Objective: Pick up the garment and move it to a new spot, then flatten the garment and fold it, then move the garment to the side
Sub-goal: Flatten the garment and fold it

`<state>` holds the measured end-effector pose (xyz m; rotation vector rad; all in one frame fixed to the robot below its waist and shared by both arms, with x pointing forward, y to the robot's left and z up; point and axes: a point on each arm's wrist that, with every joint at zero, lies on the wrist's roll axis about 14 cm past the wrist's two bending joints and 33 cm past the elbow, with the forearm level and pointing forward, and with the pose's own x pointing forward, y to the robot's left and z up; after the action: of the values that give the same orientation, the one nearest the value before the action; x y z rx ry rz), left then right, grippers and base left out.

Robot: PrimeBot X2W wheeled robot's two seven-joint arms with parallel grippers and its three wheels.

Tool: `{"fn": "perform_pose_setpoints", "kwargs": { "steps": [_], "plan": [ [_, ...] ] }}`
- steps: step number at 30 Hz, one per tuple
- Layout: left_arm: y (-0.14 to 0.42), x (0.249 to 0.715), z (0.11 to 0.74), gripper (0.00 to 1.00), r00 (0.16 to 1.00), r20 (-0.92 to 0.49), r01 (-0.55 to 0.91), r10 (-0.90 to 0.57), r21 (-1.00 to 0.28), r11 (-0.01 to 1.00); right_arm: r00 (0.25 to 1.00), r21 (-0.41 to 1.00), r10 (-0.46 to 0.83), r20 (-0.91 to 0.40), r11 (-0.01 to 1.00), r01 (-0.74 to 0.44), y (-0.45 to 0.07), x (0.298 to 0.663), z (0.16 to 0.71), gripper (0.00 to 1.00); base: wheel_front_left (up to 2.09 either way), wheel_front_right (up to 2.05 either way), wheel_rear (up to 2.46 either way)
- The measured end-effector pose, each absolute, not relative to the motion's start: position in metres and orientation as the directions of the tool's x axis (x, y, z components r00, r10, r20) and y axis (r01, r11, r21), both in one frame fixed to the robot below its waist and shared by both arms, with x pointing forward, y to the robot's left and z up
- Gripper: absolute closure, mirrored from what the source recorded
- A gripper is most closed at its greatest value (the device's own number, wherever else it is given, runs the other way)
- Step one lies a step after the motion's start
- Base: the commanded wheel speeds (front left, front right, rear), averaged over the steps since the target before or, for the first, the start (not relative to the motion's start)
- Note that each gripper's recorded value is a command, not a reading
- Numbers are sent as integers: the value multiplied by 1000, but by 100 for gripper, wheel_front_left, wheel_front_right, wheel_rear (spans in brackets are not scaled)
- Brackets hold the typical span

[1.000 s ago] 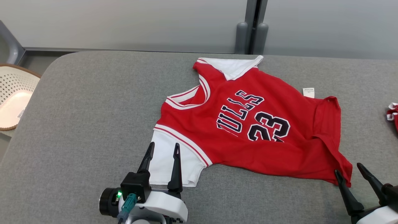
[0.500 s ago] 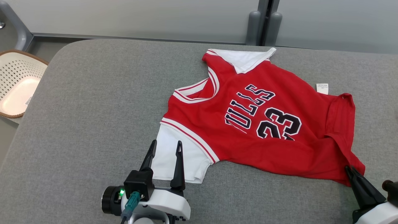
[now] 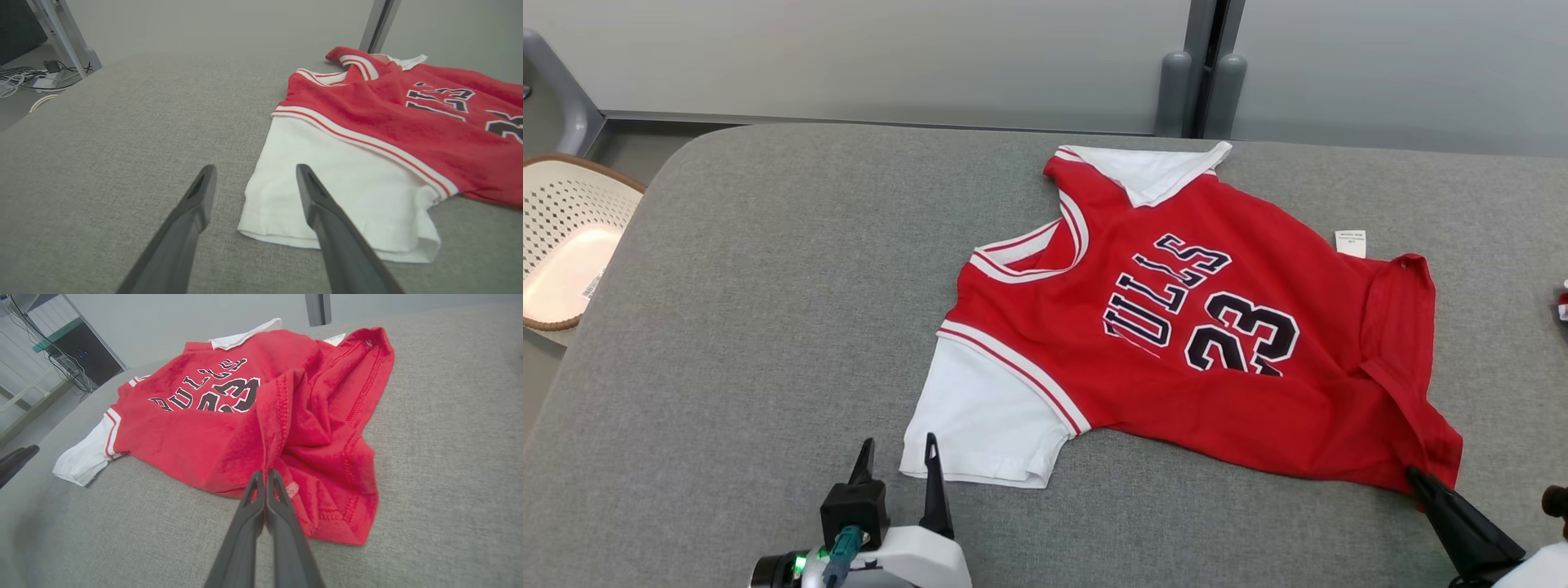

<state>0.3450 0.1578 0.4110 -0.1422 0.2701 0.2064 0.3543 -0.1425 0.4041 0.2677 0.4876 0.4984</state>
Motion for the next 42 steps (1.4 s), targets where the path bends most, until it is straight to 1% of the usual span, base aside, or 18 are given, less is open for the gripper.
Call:
{"fn": "perform_pose_setpoints", "kwargs": {
  "steps": [5, 9, 15, 20, 21, 22, 28, 32, 33, 36, 39, 42],
  "plan": [
    [162, 337, 391, 0, 921, -343, -227, 185, -88, 970, 738, 426, 546, -397, 822, -378, -139, 344, 405, 100, 0, 0, 0],
    [164, 338, 375, 0, 902, -392, -219, 179, -59, 974, 712, 450, 567, -415, 808, -380, -137, 337, 404, 100, 0, 0, 0],
    [166, 343, 362, 0, 881, -441, -210, 171, -40, 977, 710, 454, 566, -418, 808, -377, -142, 336, 406, 100, 0, 0, 0],
    [160, 345, 352, 0, 868, -478, -182, 134, -57, 982, 715, 448, 561, -417, 811, -376, -146, 337, 407, 100, 0, 0, 0],
    [158, 345, 351, 54, 865, -487, -175, 122, -64, 982, 717, 449, 561, -414, 811, -375, -146, 338, 407, 100, 0, 0, 0],
    [157, 345, 349, 100, 862, -495, -166, 109, -73, 983, 719, 450, 561, -411, 811, -376, -146, 339, 408, 100, 0, 0, 0],
    [143, 348, 351, 100, 864, -502, -130, 39, -147, 981, 724, 445, 562, -400, 810, -382, -149, 347, 414, 100, 0, 0, 0],
    [134, 357, 369, 100, 897, -442, -106, -13, -242, 965, 737, 444, 568, -367, 803, -397, -148, 356, 427, 100, 0, 0, 0],
    [129, 368, 389, 100, 927, -373, -81, -38, -300, 951, 746, 432, 568, -346, 803, -411, -149, 362, 436, 100, 0, 0, 0],
    [137, 386, 428, 100, 968, -248, -63, -32, -367, 928, 759, 425, 575, -305, 796, -431, -146, 371, 452, 100, 0, 0, 0],
    [144, 399, 472, 100, 994, -109, -29, -20, -434, 900, 773, 439, 584, -248, 779, -447, -141, 380, 474, 100, 0, 0, 0],
    [145, 408, 524, 100, 999, 50, 41, -19, -504, 863, 785, 466, 595, -173, 751, -468, -135, 390, 503, 100, 0, 0, 0]
  ]
}}
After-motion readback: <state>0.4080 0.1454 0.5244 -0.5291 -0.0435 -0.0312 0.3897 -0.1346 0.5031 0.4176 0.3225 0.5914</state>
